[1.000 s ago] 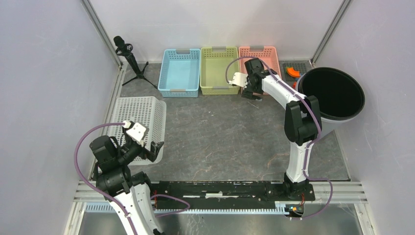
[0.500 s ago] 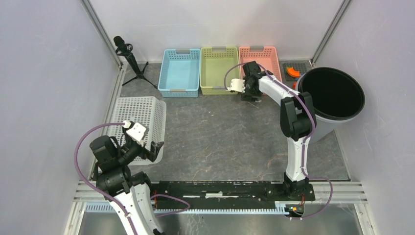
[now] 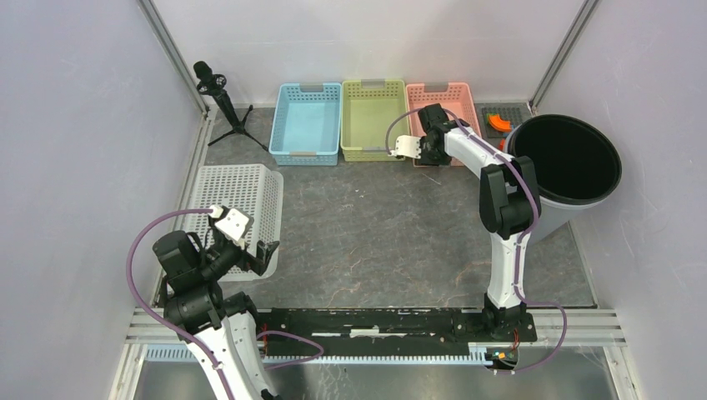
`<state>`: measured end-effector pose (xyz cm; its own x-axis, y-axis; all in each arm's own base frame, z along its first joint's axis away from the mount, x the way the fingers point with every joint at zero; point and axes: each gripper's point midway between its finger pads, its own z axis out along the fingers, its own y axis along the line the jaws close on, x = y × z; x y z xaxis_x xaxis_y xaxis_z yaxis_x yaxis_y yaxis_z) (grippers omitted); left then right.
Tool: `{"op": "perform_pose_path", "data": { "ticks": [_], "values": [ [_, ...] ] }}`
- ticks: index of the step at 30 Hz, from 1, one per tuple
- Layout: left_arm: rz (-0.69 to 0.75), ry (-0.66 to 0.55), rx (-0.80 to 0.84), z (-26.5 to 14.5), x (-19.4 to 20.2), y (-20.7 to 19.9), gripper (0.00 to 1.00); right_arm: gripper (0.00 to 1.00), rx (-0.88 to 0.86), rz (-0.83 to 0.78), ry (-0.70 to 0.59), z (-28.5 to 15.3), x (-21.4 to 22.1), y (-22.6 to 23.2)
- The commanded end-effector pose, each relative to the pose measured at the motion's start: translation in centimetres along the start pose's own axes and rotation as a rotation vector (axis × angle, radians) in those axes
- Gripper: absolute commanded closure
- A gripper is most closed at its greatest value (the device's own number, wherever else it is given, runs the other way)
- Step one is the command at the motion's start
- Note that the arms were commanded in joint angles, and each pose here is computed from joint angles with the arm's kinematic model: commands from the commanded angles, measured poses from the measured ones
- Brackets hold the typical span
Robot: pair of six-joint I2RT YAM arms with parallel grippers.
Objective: Turn the large container upside down
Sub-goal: Pick up the container from the center of the board.
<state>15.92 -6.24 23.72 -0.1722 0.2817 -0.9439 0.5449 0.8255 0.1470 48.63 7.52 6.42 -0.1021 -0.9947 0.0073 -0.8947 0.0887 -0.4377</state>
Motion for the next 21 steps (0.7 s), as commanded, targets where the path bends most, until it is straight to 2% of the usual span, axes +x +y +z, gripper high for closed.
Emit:
{"op": "perform_pose_path", "data": {
  "ticks": [1, 8, 15, 21],
  "values": [
    [0.042, -0.021, -0.007, 0.0, -0.4, 0.3, 0.00, 0.67, 0.012, -0.008, -0.042, -1.5, -0.4, -1.0],
    [0.045, -0.022, -0.009, 0.0, -0.4, 0.3, 0.00, 0.79, 0.040, -0.009, -0.056, -2.9, 0.0, -0.9],
    [0.047, -0.023, -0.010, 0.0, -0.5, 0.3, 0.00, 1.00, 0.111, 0.002, -0.080, -5.4, 0.0, -2.4],
    [0.048, -0.023, -0.012, 0.0, -0.5, 0.3, 0.00, 1.00, 0.175, 0.007, -0.190, -8.8, -1.6, -3.9]
  ]
}}
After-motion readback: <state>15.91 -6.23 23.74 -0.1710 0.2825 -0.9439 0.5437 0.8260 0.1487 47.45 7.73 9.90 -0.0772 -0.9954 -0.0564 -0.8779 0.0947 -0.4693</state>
